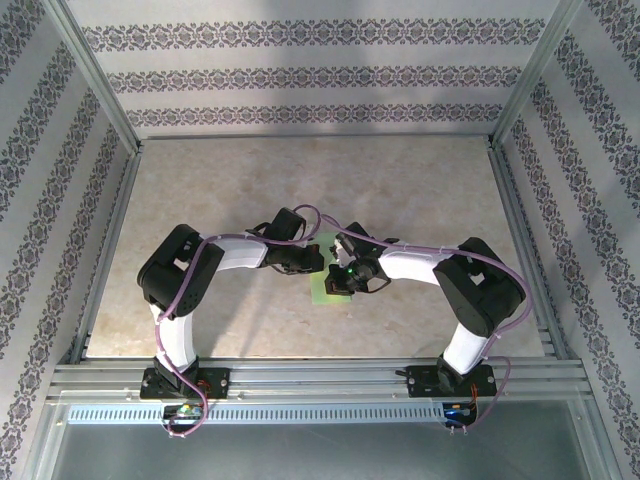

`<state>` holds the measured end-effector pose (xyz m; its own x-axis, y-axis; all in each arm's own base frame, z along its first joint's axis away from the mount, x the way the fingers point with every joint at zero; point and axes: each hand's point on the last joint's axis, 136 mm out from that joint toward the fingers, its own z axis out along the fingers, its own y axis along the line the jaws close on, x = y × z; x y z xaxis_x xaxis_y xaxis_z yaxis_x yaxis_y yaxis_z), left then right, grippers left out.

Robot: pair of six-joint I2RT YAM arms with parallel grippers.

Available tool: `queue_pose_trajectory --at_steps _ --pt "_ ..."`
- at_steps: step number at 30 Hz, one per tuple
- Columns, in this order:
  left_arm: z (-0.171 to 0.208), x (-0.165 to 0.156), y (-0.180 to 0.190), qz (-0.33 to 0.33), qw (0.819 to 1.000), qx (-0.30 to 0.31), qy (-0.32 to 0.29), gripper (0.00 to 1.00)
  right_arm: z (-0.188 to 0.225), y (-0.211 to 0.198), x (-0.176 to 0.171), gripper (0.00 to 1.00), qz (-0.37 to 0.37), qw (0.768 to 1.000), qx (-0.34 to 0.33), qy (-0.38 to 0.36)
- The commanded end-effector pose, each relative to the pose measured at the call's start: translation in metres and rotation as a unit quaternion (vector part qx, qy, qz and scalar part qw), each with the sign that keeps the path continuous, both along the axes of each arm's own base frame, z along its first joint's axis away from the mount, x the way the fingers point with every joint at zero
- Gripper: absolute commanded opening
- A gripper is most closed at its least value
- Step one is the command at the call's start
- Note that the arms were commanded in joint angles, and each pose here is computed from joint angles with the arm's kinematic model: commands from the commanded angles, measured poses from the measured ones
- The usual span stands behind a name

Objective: Fold a paper plane with a square sheet of paper (fold left side to right side)
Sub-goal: First fold the square sheet of paper in half at the center of the table.

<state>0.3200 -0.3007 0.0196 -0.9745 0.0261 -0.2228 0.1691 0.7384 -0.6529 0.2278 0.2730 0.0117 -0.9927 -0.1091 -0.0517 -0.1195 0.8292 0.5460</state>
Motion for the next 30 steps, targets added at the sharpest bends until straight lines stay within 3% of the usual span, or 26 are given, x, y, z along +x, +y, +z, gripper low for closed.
queue_pose_trajectory --at_steps 1,30 --pt "-0.021 0.016 0.018 0.021 0.999 0.036 -0.012 0.03 -0.046 -0.044 -0.034 0.0 0.006 0.991 -0.123 0.051" --pt "-0.014 0.092 0.059 0.059 0.994 0.072 -0.055 0.03 -0.046 -0.05 -0.039 0.0 0.011 0.99 -0.132 0.05"
